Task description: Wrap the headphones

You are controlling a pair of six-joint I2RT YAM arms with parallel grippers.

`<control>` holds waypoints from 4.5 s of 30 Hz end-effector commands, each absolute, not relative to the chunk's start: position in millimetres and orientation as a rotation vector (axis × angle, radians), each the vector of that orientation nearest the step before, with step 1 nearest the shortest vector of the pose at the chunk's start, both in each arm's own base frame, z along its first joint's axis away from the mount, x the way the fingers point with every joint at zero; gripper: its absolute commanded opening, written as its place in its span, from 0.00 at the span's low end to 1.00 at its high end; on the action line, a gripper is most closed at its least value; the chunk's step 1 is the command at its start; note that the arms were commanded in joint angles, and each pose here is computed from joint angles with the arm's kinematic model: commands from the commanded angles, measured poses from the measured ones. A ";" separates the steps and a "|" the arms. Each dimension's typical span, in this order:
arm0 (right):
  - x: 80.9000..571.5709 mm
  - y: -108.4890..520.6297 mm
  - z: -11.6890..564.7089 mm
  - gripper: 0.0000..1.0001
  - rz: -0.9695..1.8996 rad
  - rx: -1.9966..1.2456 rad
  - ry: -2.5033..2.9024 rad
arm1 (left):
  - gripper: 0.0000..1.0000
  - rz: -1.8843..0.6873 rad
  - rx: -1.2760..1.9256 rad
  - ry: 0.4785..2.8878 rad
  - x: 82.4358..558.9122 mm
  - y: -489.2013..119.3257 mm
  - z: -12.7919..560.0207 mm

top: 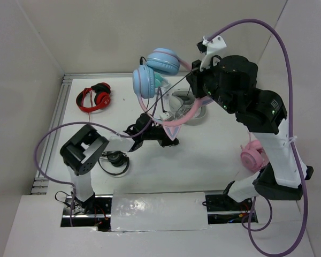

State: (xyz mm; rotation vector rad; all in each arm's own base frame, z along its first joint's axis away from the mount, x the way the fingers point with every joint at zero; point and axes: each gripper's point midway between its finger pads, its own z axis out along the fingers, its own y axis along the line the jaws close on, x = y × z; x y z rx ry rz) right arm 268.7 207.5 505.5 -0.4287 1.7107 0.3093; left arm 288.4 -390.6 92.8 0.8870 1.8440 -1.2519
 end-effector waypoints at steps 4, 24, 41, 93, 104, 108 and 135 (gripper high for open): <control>263.2 153.3 524.6 0.00 0.297 -0.226 1.636 | 0.00 -0.756 0.364 2.029 348.4 -291.2 131.6; 307.6 107.6 423.4 0.00 0.093 -0.068 1.794 | 0.00 -0.419 0.165 2.077 262.6 -216.7 228.8; 380.7 175.8 304.0 0.00 -0.133 -0.527 1.936 | 0.00 -0.158 0.278 1.964 258.9 -227.5 289.6; 256.6 250.1 401.0 0.00 0.492 -0.620 1.539 | 0.22 -1.341 1.068 1.579 206.3 -307.5 238.9; 261.9 245.0 403.8 0.00 0.426 -0.625 1.580 | 0.84 -1.315 0.994 1.604 212.9 -299.5 230.9; 269.1 235.5 400.6 0.00 0.371 -0.566 1.619 | 0.99 -1.300 0.892 1.697 226.6 -287.5 220.2; 331.6 198.4 297.9 0.00 0.334 -0.159 2.070 | 0.99 -0.802 -0.177 2.101 288.8 -126.9 162.5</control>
